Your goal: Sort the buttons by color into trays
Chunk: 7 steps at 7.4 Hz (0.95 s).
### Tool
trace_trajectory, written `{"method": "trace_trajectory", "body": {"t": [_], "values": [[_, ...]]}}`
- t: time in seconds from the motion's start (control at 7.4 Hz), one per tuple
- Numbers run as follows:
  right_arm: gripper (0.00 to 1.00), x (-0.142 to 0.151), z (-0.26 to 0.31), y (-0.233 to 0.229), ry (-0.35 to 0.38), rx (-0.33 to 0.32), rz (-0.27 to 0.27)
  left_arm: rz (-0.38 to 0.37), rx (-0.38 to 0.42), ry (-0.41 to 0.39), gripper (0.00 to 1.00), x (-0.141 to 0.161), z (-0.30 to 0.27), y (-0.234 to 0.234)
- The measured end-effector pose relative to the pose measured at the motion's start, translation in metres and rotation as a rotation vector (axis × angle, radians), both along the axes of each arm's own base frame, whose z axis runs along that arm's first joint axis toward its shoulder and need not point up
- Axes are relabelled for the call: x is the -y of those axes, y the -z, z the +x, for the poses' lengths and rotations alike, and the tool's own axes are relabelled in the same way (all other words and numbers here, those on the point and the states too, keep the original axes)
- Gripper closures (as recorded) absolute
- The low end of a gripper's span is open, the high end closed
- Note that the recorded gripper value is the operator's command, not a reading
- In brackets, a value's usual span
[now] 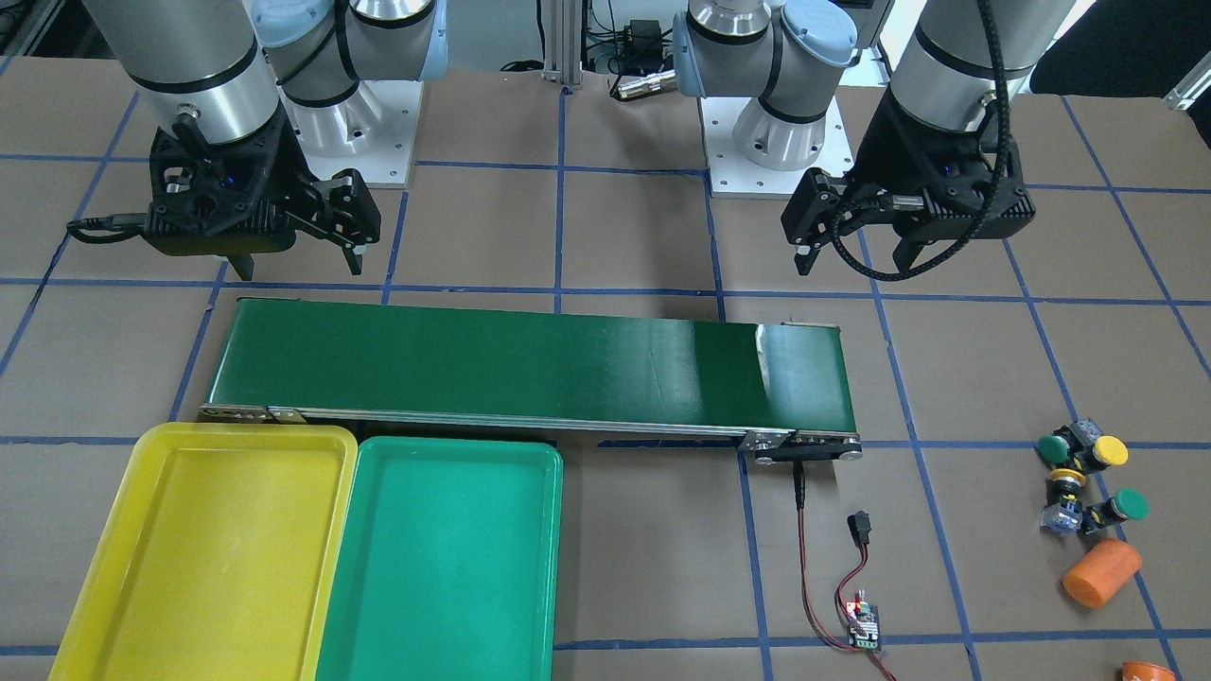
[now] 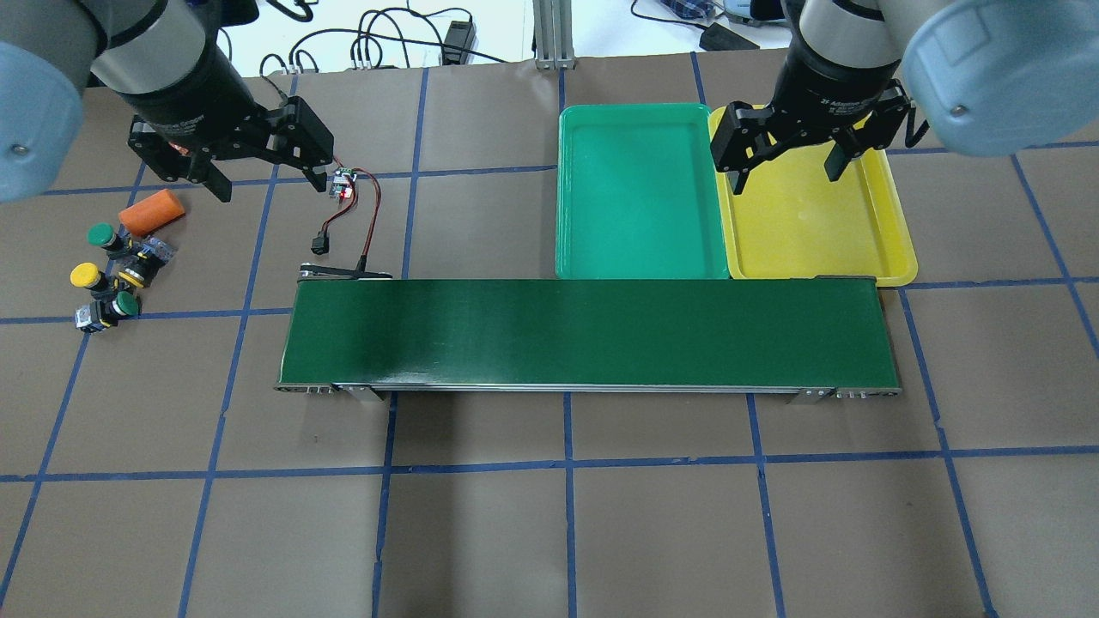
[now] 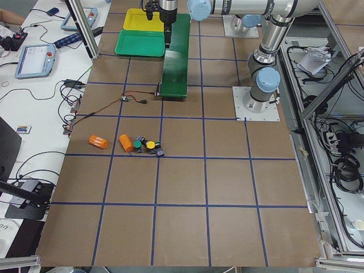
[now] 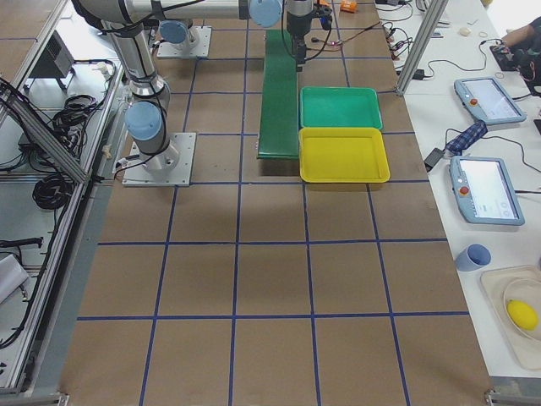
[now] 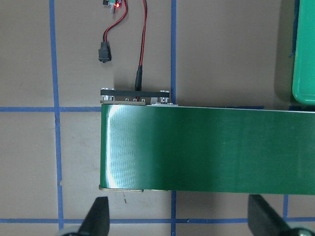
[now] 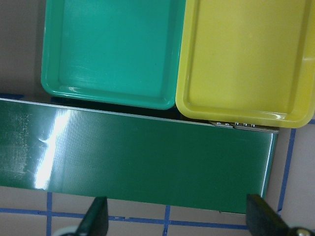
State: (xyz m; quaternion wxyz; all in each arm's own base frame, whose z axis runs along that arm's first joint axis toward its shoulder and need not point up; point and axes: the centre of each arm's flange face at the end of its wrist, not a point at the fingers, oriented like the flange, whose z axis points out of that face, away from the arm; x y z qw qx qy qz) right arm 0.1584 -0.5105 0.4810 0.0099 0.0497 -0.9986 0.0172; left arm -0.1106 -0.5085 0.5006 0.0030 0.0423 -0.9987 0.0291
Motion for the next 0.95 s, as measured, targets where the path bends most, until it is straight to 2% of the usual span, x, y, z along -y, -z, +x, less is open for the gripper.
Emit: {"method": "trace_trajectory", "body": {"t": [0.14,0.27,0.41,0.68,0.95], "values": [[0.00,0.000,0.000,0.000,0.000,0.000,0.000,0.022,0.016,-0.009,0.00,-0.001,0.002,-0.010],[0.00,0.000,0.000,0.000,0.000,0.000,0.000,0.042,0.041,0.022,0.00,-0.001,0.007,-0.018],[0.00,0.000,0.000,0.000,0.000,0.000,0.000,0.058,0.055,0.086,0.00,0.010,0.022,-0.013],[0.00,0.000,0.000,0.000,0.000,0.000,0.000,0.060,0.059,0.158,0.00,0.073,0.113,0.039],[0.00,0.000,0.000,0.000,0.000,0.000,0.000,0.008,0.092,0.255,0.00,0.143,0.230,0.111]]}}
